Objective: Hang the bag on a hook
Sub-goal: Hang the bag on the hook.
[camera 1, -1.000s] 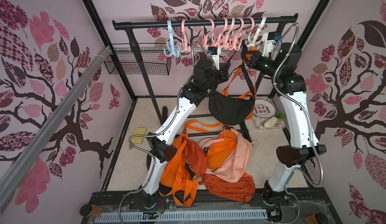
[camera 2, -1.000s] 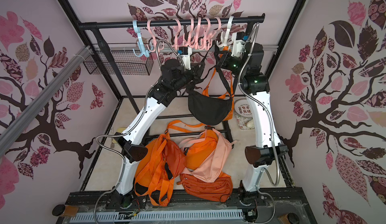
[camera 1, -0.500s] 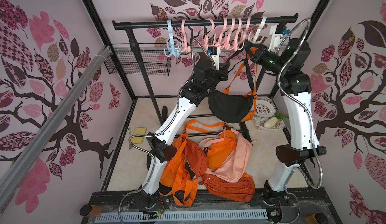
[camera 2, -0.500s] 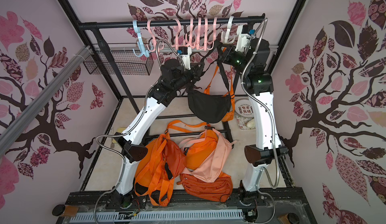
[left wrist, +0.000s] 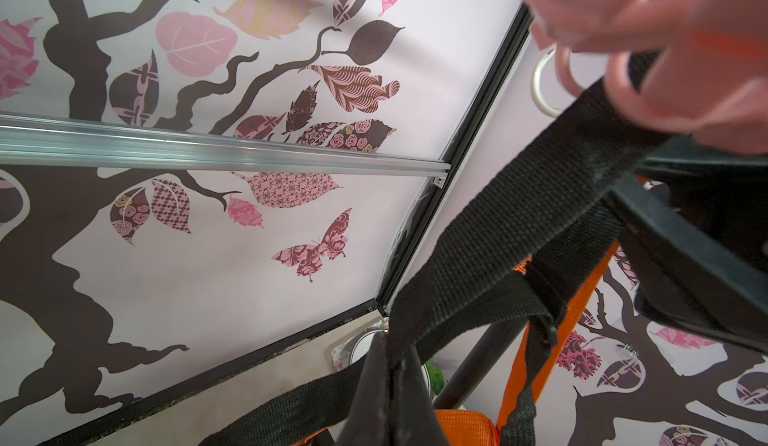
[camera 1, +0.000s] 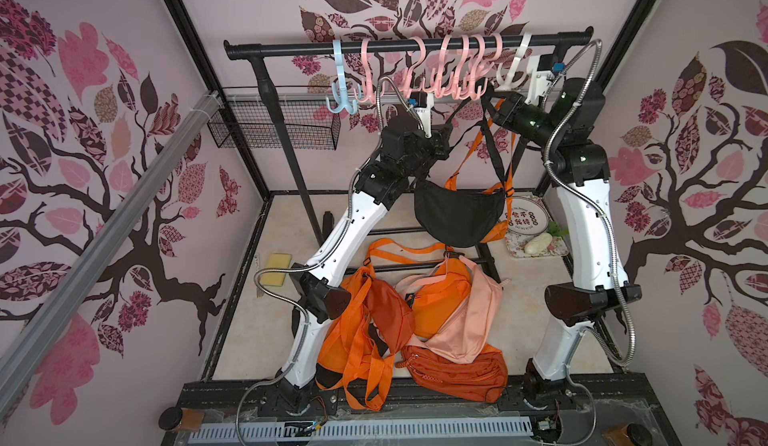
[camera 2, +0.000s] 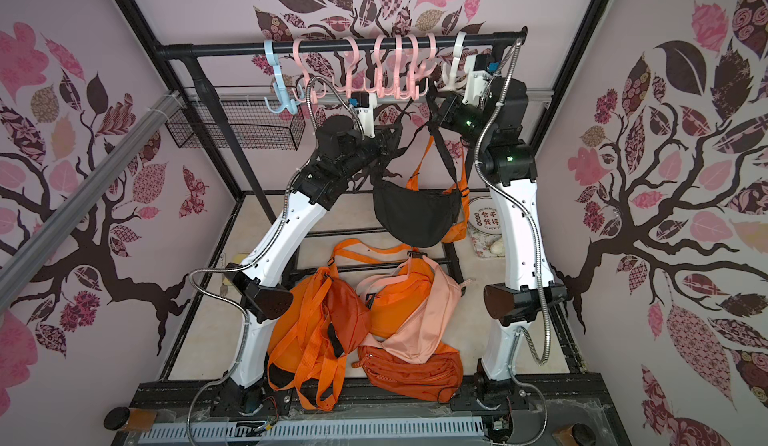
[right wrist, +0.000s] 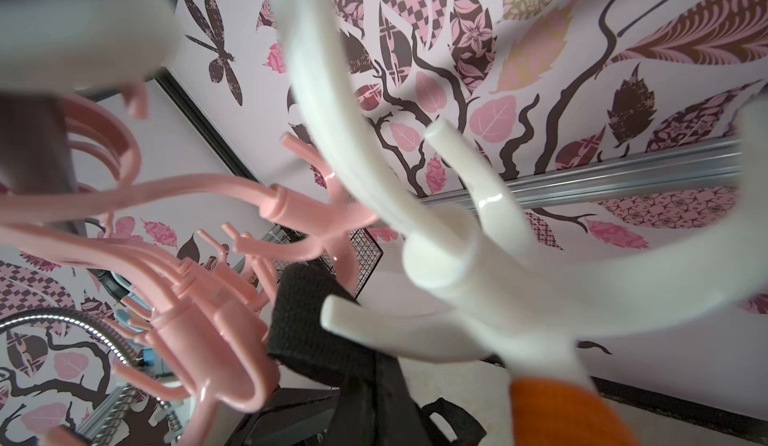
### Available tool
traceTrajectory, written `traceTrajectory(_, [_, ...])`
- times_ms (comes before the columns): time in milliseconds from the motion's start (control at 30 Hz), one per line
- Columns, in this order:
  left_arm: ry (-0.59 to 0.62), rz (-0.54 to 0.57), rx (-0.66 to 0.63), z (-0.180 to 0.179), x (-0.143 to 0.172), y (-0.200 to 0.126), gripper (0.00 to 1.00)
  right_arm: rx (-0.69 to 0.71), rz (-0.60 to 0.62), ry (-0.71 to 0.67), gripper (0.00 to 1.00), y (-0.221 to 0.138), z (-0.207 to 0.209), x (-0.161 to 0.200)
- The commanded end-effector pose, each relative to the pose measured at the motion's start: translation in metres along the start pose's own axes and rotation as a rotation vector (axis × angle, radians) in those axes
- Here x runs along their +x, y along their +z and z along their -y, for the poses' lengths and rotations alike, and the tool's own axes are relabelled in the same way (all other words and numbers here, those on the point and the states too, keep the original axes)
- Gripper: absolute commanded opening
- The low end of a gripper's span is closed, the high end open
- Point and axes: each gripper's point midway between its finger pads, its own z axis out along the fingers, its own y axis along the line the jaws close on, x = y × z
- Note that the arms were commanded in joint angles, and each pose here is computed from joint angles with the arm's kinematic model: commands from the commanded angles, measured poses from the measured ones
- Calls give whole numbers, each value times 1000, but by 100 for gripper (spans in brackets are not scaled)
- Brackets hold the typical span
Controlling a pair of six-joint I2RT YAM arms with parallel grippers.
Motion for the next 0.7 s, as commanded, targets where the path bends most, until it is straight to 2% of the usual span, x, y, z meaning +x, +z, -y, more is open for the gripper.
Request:
traceTrajectory(0, [5,6,23,6,-6,-3,0,-9,-12,-10,0,5,4,3])
traceTrajectory(233, [17,-38,46,8,6,-3,0,8,-58,9,0,12,17,18])
traceTrajectory(267, [19,-40,47,8,6,-4,4,6,-61,8,0,12,16,19])
traceTrajectory(367, [30,-40,55,11,4,-8,19,13,-58,10,20,8,16,19])
traceTrajectory(500, [47,-19,62,17,-9,-18,37,51,-18,-17,39,-6,12,9])
traceTrajectory(600, [49,-18,90,24,-15,-25,49,62,12,-31,43,-17,6,3])
traceTrajectory(667, [51,-38,95,26,-12,-30,55,82,30,-35,50,-27,4,1])
